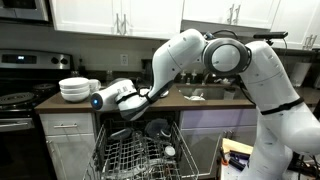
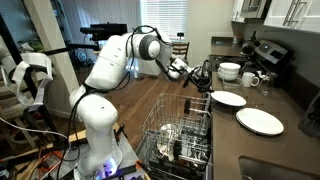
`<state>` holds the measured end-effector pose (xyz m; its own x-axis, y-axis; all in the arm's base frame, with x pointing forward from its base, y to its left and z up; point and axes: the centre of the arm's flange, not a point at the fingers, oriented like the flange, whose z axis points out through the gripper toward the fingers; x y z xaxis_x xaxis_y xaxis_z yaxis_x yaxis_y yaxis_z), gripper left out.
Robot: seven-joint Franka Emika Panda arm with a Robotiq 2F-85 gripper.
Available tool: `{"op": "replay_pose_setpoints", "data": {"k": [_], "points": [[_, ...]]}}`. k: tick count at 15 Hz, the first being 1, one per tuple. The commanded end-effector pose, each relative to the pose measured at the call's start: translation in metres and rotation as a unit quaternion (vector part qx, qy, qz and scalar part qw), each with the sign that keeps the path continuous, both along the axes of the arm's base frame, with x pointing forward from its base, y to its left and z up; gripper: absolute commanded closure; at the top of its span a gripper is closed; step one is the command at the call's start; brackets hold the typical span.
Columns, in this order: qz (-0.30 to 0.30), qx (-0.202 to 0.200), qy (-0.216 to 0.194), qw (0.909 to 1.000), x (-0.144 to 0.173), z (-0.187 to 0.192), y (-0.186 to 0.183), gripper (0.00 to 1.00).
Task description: Pick a plate on the counter and put it in the dishwasher
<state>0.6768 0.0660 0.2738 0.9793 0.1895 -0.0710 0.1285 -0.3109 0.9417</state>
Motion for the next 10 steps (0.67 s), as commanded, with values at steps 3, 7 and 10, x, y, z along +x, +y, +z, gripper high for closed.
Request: {"op": "replay_pose_setpoints", "data": {"k": [3, 7, 10], "points": [[0.007, -0.049, -0.025, 0.9985, -0.005, 0.009, 0.005, 0.98], [0.045, -0.038, -0.019, 0.9981, -0.011, 0.009, 0.015, 0.98], [0.074, -0.03, -0.013, 0.9967, -0.016, 0.005, 0.028, 0.98]]}}
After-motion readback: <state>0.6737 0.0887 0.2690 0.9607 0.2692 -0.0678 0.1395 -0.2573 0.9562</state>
